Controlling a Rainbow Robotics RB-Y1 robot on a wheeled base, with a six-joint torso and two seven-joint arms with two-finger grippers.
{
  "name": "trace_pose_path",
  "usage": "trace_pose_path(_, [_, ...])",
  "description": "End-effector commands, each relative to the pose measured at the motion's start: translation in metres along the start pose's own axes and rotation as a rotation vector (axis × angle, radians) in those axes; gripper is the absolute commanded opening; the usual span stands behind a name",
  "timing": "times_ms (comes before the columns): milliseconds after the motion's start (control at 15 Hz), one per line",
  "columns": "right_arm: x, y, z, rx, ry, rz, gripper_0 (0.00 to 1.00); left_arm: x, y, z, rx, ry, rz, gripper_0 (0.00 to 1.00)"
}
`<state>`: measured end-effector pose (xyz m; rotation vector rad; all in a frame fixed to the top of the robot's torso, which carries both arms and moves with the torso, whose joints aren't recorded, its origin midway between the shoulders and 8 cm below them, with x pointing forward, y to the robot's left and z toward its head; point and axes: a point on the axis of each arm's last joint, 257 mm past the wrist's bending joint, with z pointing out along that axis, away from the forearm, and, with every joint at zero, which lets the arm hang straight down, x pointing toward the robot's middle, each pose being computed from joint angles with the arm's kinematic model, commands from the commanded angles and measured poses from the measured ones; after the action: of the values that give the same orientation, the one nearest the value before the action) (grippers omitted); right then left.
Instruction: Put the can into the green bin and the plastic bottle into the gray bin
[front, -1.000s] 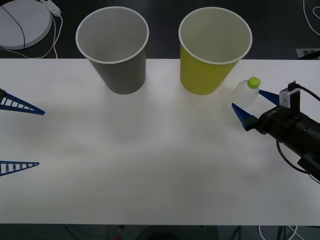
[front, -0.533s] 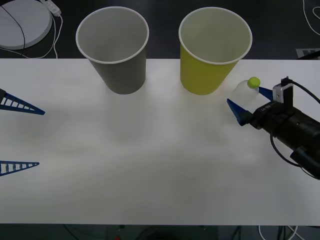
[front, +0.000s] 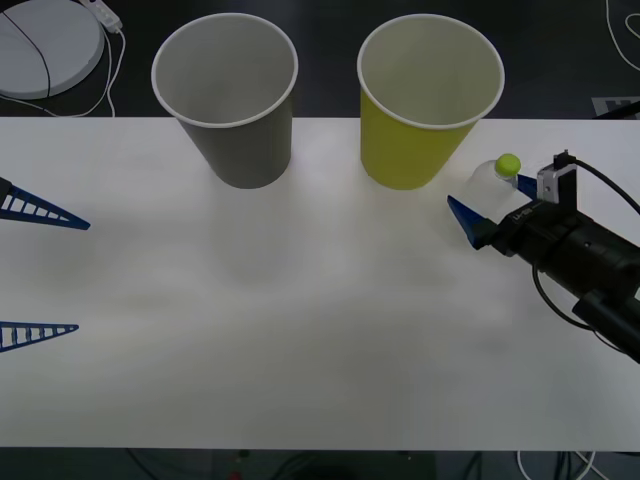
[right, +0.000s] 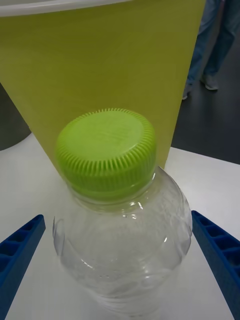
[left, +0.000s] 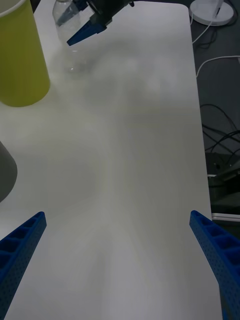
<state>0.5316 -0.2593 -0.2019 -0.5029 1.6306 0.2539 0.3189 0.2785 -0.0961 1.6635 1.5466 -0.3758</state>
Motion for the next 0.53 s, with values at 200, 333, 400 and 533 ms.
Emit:
trace_pose_path(200, [0.0004,0.0009,0.0002,-0.002,0.001,0.013,0.00,0.0000,0.0000,0.0000,0.000,0.000,0.000,1.00])
trace_pose_path(333, [0.0004,0.0009,0.0002,-0.002,0.001,0.011,0.00,0.0000,0.0000,0.0000,0.000,0.000,0.000,1.00])
trace_pose_path(400, [0.0004,0.0009,0.0002,-0.002,0.001,0.011,0.00,0.0000,0.0000,0.0000,0.000,0.000,0.000,1.00])
trace_pose_path(533, [-0.0002,0.0012,0.0003,-0.003,0.000,0.011,0.00,0.0000,0.0000,0.0000,0.000,0.000,0.000,1.00])
